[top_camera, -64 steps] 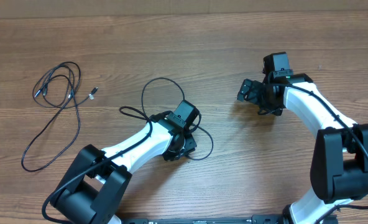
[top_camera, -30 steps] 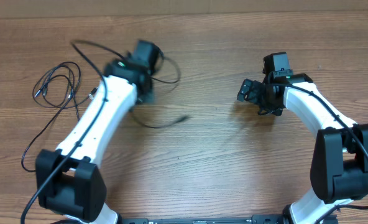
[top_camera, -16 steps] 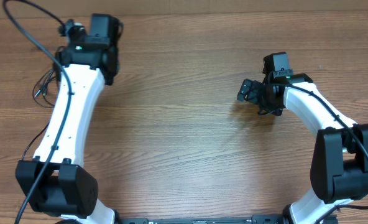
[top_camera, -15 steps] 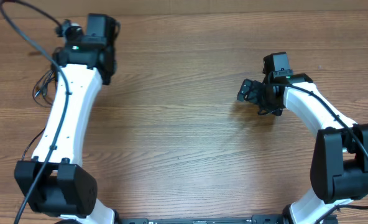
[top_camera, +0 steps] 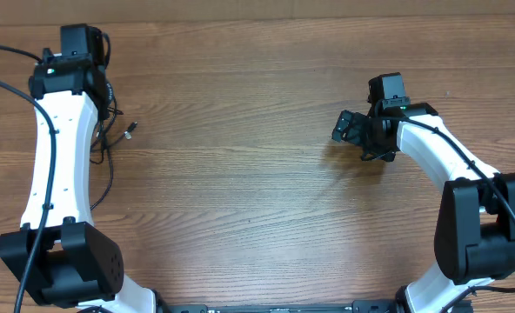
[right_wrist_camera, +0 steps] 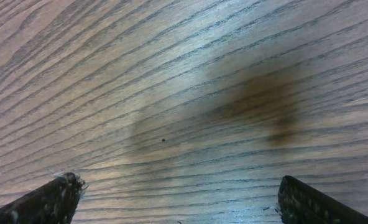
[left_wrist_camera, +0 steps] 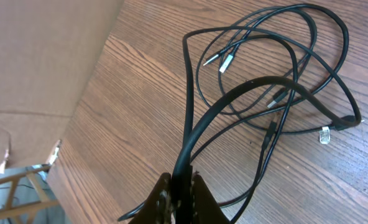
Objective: Untangle cables
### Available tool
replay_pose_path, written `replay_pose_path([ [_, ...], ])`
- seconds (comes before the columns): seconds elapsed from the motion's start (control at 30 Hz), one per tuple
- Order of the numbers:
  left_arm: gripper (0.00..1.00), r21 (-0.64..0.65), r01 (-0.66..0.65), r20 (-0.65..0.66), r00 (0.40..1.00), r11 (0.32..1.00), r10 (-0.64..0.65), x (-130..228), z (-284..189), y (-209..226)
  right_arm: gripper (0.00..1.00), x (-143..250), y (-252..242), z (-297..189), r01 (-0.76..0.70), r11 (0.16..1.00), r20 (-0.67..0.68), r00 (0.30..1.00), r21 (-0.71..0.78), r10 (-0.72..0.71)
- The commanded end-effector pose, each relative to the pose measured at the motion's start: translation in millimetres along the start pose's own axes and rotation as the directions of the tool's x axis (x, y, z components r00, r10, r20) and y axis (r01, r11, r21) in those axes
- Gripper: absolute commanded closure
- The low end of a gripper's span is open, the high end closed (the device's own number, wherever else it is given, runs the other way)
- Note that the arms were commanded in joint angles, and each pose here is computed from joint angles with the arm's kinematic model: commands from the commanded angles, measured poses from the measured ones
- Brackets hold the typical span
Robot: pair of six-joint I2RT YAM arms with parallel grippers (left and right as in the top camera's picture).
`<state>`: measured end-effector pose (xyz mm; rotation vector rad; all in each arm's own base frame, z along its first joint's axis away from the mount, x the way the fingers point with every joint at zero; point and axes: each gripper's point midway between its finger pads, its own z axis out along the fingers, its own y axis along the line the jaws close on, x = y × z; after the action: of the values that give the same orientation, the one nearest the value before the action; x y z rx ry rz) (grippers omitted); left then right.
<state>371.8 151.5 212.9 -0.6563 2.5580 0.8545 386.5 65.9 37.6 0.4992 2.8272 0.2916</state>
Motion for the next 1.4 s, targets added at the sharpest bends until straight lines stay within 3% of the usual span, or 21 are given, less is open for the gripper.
replay_pose_path([
  [0.0, 0.92, 0.049, 0.029, -0.028, 0.999, 0.998, -0.028, 3.7, 6.6, -2.5, 0.0, -3.3, 1.3, -0.5, -0.004, 1.0, 0.008, 1.0, -0.002, 0.004],
  [0.2, 0.89, 0.081, 0.05, -0.051, 0.998, 0.995, -0.046, 5.8, 10.9, -2.2, 0.0, -3.3, 1.3, -0.5, -0.004, 1.0, 0.008, 1.0, -0.002, 0.004],
  [0.27, 0.82, 0.088, 0.051, -0.054, 0.997, 0.995, -0.046, 6.3, 11.1, -2.9, 0.0, -3.3, 1.3, -0.5, -0.004, 1.0, 0.008, 1.0, -0.002, 0.004],
  [0.33, 0.65, 0.105, 0.053, -0.059, 0.997, 0.993, -0.047, 6.8, 10.9, -5.8, 0.0, -3.3, 1.3, -0.5, -0.004, 1.0, 0.008, 1.0, -0.002, 0.004],
  [0.47, 0.62, 0.119, 0.053, -0.063, 0.997, 0.991, -0.046, 7.5, 10.6, -8.3, 0.0, -3.3, 1.3, -0.5, -0.004, 1.0, 0.008, 1.0, -0.002, 0.004],
  [0.63, 0.38, 0.129, 0.054, -0.066, 0.997, 0.99, -0.046, 7.9, 10.3, -10.0, 0.0, -3.3, 1.3, -0.5, -0.004, 1.0, 0.008, 1.0, -0.002, 0.004],
  [0.93, 0.27, 0.248, 0.059, -0.105, 0.994, 0.967, -0.034, 14.3, 5.8, -30.6, 0.0, -3.3, 1.3, -0.5, -0.004, 1.0, 0.008, 1.0, -0.002, 0.004],
  [1.07, 0.12, 0.401, 0.071, -0.159, 0.987, 0.913, -0.007, 23.8, -4.7, -56.8, 0.0, -3.2, 1.3, -0.5, -0.004, 1.0, 0.008, 1.0, -0.002, 0.004],
  [1.27, 0.08, 0.681, 0.015, -0.185, 0.971, 0.732, 0.152, 42.2, -34.2, -104.4, 0.0, -3.3, 1.3, -0.5, -0.004, 1.0, 0.008, 1.0, -0.002, 0.004],
  [1.37, 0.07, 0.73, 0.018, -0.205, 0.959, 0.683, 0.194, 50.9, -41.2, -115.4, 0.0, -3.3, 1.3, -0.5, -0.004, 1.0, 0.008, 1.0, -0.002, 0.004],
])
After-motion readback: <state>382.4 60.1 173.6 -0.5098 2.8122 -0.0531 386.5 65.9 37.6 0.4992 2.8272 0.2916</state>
